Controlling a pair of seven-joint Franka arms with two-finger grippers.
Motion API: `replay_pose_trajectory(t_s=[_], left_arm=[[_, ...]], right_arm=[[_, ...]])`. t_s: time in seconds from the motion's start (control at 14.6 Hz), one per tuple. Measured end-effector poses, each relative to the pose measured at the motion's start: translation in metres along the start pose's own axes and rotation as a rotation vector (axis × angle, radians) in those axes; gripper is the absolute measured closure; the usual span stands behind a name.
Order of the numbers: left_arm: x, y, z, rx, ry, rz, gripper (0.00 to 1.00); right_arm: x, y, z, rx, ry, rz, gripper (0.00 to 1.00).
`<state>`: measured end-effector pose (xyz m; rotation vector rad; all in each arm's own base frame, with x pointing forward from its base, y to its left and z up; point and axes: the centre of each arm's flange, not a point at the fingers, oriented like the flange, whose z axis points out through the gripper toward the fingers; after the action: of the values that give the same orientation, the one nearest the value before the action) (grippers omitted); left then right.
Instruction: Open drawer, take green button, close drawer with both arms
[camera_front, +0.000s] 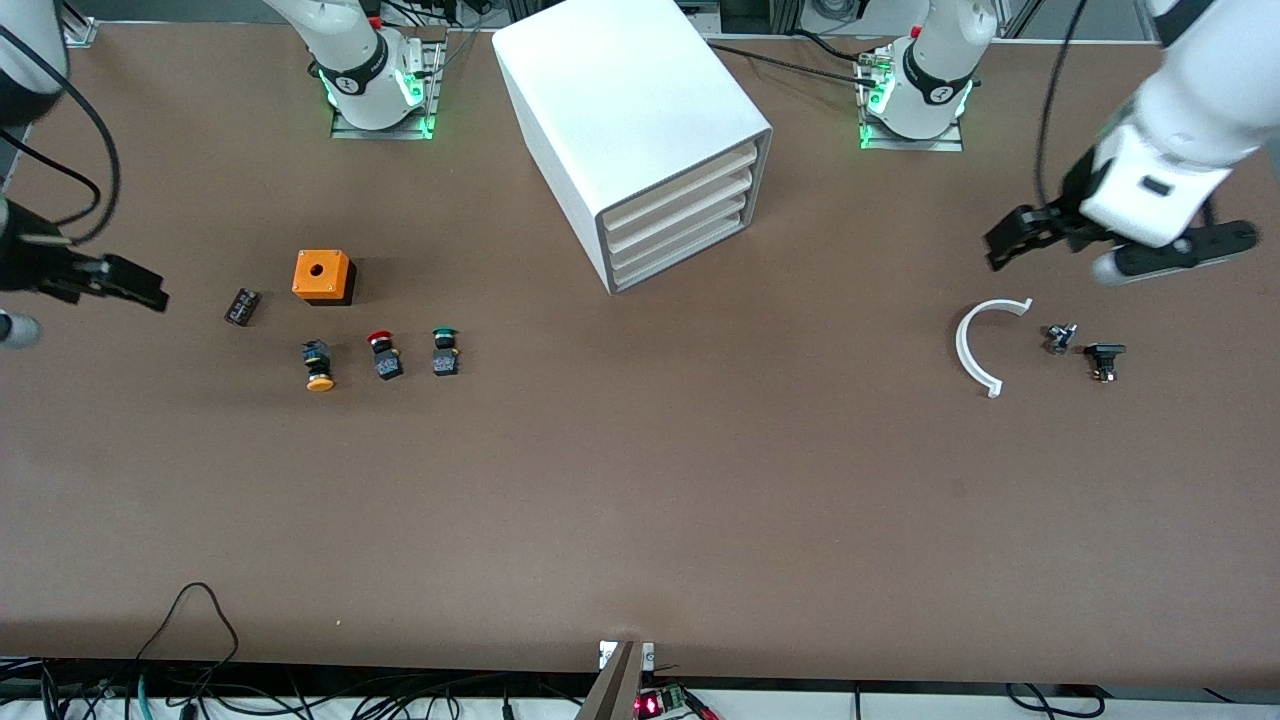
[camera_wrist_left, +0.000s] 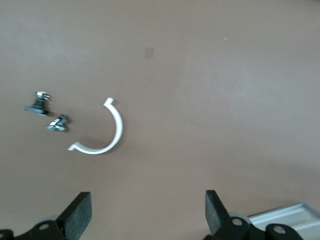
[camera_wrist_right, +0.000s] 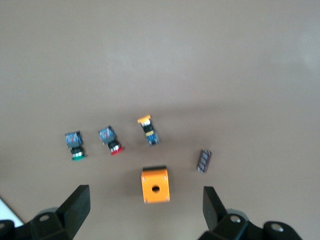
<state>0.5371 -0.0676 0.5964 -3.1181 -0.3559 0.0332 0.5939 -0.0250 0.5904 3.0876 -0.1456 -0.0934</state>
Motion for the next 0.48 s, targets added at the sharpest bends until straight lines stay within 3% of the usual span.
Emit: replay_pose_trajectory(t_s=[0.21,0.48], left_arm=[[-0.004,-0.046,-0.017,0.001,-0.037,0.074,0.0],[-0.002,-0.06,-0.026,-0.005,-0.033,0.162,0.0]], right_arm=[[-0.022,0.021,-0.022,0.003,0.01,0.017,0.0],[-0.037,0.029,-0.003,0.011,0.045,0.005,0.0]])
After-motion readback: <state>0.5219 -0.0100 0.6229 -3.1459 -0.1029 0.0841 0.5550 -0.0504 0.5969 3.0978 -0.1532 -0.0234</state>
